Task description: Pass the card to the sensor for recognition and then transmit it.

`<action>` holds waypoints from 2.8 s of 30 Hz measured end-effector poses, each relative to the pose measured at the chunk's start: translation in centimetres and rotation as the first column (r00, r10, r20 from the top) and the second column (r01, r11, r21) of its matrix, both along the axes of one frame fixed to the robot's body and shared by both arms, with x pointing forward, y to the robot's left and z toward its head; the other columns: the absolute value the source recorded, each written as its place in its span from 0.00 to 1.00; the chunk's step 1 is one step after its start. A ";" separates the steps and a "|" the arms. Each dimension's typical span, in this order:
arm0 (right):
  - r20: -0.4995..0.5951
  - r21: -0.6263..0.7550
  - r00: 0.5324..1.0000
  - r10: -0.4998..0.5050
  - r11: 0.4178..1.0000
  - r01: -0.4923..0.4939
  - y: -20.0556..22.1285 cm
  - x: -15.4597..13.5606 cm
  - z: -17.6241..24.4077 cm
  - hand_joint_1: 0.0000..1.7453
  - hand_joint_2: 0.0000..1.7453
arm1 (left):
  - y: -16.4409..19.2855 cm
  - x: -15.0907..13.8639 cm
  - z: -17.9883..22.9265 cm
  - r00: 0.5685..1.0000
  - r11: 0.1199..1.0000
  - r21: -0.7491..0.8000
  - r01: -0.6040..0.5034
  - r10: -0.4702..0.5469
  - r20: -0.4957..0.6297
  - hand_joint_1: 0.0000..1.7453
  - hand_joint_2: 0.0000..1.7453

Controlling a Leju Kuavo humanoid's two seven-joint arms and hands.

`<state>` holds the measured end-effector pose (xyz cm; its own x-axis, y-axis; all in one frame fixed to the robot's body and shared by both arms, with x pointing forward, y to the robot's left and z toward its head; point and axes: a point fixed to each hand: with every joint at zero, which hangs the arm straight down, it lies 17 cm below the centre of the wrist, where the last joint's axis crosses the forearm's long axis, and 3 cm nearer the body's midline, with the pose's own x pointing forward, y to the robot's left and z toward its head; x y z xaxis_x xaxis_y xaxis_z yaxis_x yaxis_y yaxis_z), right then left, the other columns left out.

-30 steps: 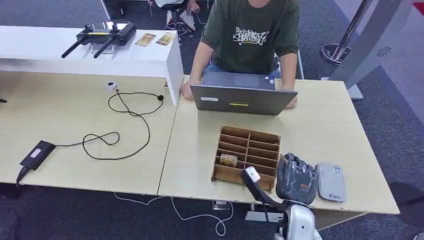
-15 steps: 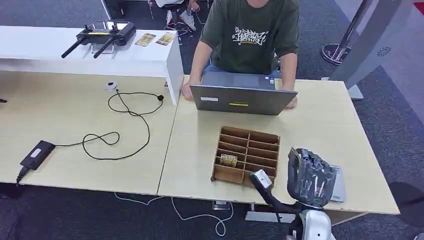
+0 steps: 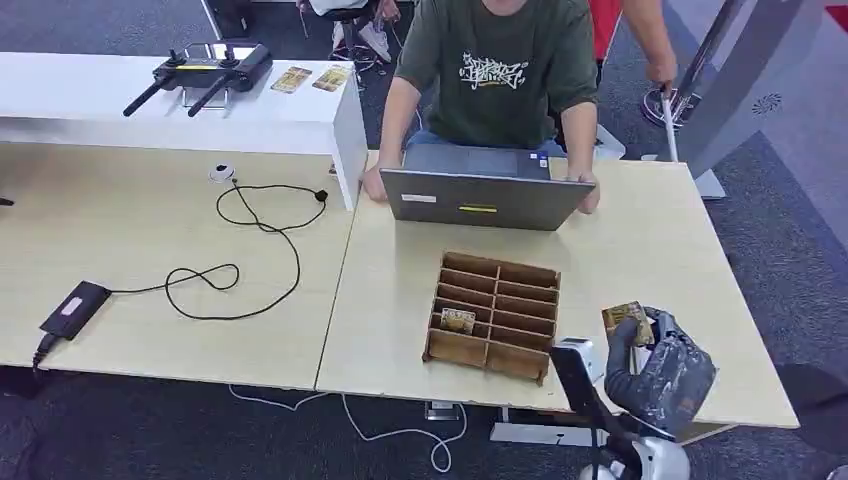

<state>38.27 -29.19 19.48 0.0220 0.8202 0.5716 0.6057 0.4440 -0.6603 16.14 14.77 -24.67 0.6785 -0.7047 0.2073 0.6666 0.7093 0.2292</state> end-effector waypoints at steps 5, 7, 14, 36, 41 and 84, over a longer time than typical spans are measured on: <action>0.010 0.174 0.999 -0.034 0.984 0.032 -2.2 -0.7 -0.8 1.00 1.00 | 0.1 -0.1 0.0 1.000 1.000 0.007 0.002 -0.001 -0.007 0.00 0.00; 0.015 0.224 0.999 -0.046 0.974 0.041 -2.8 -0.9 -1.1 1.00 1.00 | 0.1 -0.1 0.0 1.000 1.000 0.007 0.003 -0.003 -0.008 0.00 0.00; 0.032 0.351 0.995 -0.095 0.933 0.078 -5.1 -1.9 -1.9 1.00 1.00 | 0.2 -0.2 0.0 1.000 1.000 0.015 0.008 -0.008 -0.013 0.00 0.00; 0.118 0.241 0.967 -0.227 0.951 0.194 -11.3 -5.5 -0.3 1.00 1.00 | 0.3 0.1 0.0 1.000 1.000 0.027 0.012 -0.012 0.011 0.00 0.00; 0.164 0.123 0.958 -0.234 0.969 0.216 -11.7 -4.8 2.0 1.00 1.00 | 0.2 0.2 0.0 1.000 1.000 0.023 0.017 -0.017 0.020 0.00 0.00; 0.244 -0.228 0.969 -0.038 0.969 0.095 4.3 15.0 17.6 1.00 1.00 | -1.1 1.0 0.5 0.984 0.984 0.037 0.172 -0.173 0.048 0.00 0.00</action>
